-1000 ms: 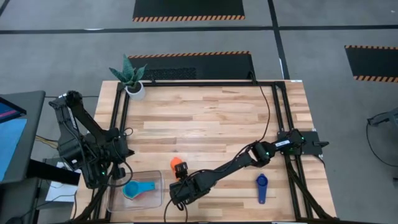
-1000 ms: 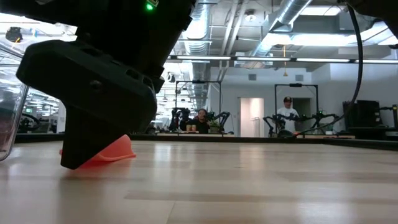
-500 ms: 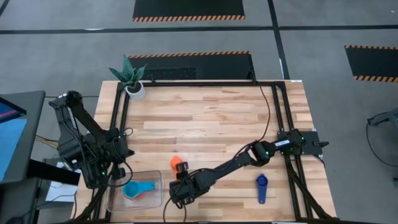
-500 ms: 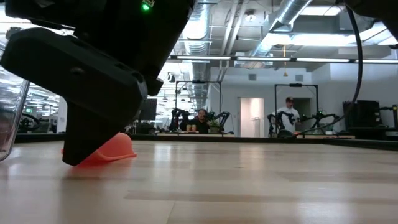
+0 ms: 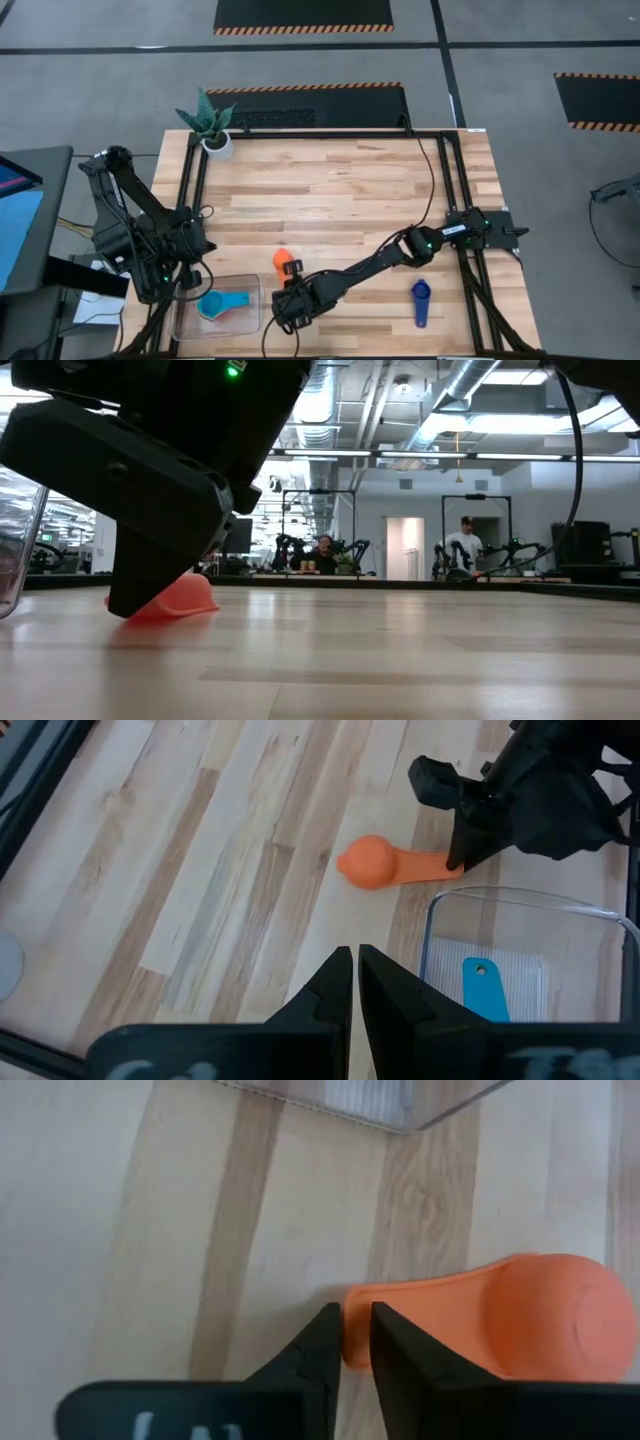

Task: Nest measuring cups in basket
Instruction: Stack the orange measuring cup on top of the light blue measuring cup in the transparent bin

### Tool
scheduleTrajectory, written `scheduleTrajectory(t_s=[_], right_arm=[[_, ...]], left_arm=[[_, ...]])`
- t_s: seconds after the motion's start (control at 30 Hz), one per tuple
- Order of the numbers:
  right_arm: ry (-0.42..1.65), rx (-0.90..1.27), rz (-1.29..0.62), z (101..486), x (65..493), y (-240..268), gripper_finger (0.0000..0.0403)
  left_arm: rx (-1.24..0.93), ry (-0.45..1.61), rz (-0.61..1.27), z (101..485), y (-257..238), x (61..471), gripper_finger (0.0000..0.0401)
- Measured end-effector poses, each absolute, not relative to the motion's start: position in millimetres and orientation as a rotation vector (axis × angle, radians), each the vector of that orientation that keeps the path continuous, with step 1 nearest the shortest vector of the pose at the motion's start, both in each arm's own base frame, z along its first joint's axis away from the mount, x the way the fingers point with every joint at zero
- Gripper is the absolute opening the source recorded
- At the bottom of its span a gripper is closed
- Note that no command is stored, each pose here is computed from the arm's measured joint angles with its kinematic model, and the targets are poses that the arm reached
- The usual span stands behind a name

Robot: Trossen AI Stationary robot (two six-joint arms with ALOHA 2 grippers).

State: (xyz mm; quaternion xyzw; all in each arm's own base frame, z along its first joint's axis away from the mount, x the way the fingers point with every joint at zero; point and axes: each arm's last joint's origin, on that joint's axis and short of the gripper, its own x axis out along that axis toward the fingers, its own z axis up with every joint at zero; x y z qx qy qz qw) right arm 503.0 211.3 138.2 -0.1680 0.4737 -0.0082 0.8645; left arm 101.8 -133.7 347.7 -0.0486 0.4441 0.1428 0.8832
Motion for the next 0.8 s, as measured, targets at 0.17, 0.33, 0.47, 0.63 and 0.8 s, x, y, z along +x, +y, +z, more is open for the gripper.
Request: scheduleTrajectory(t_s=[0.17,0.33,0.47,0.63,0.8], right_arm=[[0.992,-0.353,-0.02,138,503,210,0.0054],[0.988,-0.362,-0.032,139,503,210,0.0032],[0.978,-0.385,-0.07,139,503,209,0.002],[0.978,-0.432,-0.139,146,502,206,0.002],[0.956,-0.483,-0.224,160,499,202,0.0011]], left_arm=[[-0.102,0.925,0.297,348,-134,102,0.0011],[-0.102,0.925,0.297,348,-134,102,0.0011],[-0.102,0.925,0.297,348,-134,102,0.0011],[-0.106,0.925,0.299,348,-134,102,0.0011],[-0.106,0.924,0.299,348,-134,102,0.0011]])
